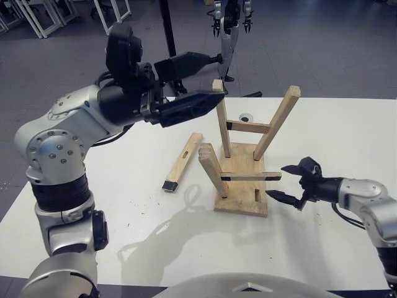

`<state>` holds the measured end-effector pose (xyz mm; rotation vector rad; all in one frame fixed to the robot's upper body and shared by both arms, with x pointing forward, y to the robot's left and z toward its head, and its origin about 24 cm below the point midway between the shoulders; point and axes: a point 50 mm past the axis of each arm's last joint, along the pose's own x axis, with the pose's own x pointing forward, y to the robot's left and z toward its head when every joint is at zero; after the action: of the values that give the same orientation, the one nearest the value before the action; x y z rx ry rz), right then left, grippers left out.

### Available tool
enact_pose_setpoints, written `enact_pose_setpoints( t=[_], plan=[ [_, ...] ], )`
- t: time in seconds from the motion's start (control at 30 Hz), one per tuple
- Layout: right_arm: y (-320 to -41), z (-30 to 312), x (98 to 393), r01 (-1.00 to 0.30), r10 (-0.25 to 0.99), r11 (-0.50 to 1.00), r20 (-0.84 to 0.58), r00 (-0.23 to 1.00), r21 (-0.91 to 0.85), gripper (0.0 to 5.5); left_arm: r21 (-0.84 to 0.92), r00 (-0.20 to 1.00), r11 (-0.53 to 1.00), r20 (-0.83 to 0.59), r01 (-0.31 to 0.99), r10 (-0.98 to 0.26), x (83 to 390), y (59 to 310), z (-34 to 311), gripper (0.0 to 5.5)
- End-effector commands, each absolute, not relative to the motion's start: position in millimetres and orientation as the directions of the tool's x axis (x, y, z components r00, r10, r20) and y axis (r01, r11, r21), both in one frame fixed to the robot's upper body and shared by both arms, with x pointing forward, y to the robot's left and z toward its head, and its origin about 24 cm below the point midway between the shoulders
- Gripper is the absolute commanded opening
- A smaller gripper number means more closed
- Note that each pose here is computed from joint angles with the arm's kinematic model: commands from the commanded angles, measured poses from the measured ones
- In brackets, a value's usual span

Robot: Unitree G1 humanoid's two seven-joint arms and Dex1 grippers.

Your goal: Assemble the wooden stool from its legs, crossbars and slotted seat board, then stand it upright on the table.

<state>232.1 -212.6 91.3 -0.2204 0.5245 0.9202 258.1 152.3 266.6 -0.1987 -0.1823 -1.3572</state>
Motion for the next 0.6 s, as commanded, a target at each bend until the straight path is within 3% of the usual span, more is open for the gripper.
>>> enact_pose_setpoints(
  t=[0.03, 0.23, 0.47, 0.6],
  plan=[
    [-201.9, 92.8, 233.3, -0.858, 0.767, 0.51, -0.484, 0.422, 0.061, 5.5, -0.069, 0.187, 0.174, 0.326, 0.982, -0.927, 263.4, 139.6, 273.7, 5.21],
    [-171.6, 59.6, 229.4, -0.903, 0.797, 0.422, -0.507, 0.329, 0.078, 5.5, -0.135, 0.137, 0.094, 0.352, 0.986, -0.926, 262.3, 128.0, 269.3, 5.21],
    [-163.6, 47.2, 244.8, -0.883, 0.782, 0.466, -0.487, 0.388, 0.045, 5.5, -0.147, 0.103, 0.051, 0.367, 0.988, -0.925, 260.9, 120.1, 270.9, 3.92],
    [-163.7, 40.8, 238.4, -0.887, 0.779, 0.459, -0.502, 0.375, 0.049, 5.5, -0.173, 0.079, 0.01, 0.398, 0.985, -0.914, 255.6, 117.0, 271.9, 3.92]
  ],
)
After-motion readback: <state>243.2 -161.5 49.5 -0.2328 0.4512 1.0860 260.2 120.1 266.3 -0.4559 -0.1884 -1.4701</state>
